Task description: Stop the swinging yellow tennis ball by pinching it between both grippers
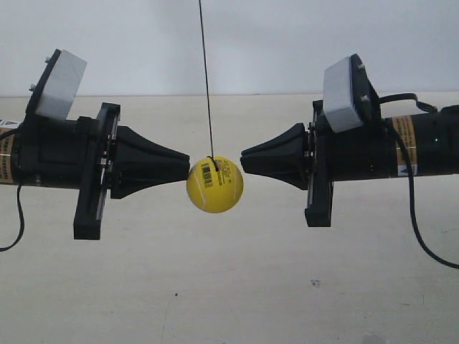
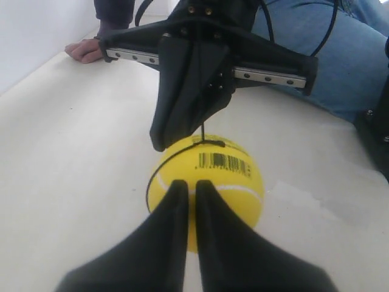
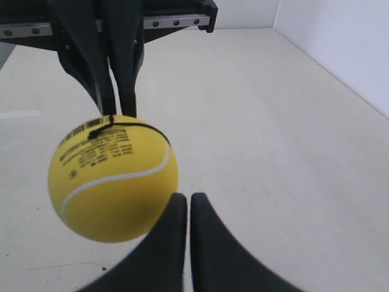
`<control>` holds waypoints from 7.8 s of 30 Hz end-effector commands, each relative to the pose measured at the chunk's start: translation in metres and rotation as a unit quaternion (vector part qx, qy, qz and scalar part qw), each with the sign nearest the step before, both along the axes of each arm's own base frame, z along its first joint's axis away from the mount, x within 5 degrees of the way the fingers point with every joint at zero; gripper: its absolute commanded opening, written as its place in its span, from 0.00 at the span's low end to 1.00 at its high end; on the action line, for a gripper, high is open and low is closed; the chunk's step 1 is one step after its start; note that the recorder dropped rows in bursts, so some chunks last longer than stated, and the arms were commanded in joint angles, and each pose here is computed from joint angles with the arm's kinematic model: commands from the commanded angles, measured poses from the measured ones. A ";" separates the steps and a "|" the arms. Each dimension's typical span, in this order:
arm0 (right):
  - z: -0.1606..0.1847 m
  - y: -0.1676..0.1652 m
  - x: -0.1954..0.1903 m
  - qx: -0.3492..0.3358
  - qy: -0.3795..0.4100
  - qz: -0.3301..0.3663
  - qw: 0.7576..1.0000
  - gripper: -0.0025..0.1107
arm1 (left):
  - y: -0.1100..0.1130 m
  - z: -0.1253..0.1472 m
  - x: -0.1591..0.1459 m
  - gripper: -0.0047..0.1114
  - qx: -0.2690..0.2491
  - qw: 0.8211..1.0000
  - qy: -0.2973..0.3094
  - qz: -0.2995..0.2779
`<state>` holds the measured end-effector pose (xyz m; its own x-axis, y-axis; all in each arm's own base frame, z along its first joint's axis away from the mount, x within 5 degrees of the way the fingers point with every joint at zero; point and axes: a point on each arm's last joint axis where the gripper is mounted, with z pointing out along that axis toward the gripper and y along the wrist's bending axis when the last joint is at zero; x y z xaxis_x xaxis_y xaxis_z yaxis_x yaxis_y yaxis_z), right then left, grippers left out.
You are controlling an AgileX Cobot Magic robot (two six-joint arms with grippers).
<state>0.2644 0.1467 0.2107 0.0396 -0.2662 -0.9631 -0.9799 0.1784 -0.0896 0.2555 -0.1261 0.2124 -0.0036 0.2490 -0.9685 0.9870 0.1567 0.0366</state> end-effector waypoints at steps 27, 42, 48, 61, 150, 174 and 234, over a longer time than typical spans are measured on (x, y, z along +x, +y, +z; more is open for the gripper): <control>0.001 0.001 -0.002 0.008 0.009 0.017 1.000 0.02 | 0.000 0.000 -0.002 0.08 0.006 1.000 0.011 -0.013; -0.005 0.003 -0.001 0.021 0.018 0.027 0.999 0.02 | 0.000 0.000 -0.002 0.08 0.007 1.000 0.011 -0.012; -0.005 0.003 -0.001 0.025 0.019 0.029 0.999 0.02 | 0.000 0.000 -0.002 0.08 0.007 1.000 0.011 -0.011; -0.005 0.003 0.000 0.024 0.016 0.025 0.999 0.02 | 0.001 -0.002 -0.001 0.08 0.014 1.000 0.010 -0.005; 0.024 -0.009 -0.012 -0.062 -0.005 -0.027 0.998 0.02 | 0.052 0.005 -0.011 0.08 0.014 0.998 0.021 0.051; 0.008 -0.004 -0.007 -0.042 0.024 -0.009 0.999 0.02 | 0.032 0.006 -0.017 0.08 0.010 1.000 0.017 0.014; 0.012 -0.001 -0.021 -0.017 0.048 0.064 0.997 0.02 | 0.018 0.004 -0.018 0.08 -0.005 1.000 0.016 0.000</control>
<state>0.2443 0.1451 0.2221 -0.0140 -0.3055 -0.9521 -0.9983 0.0584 -0.0040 0.2368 -0.1065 0.2202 -0.0200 0.2563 -0.9664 0.9875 0.1563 0.0210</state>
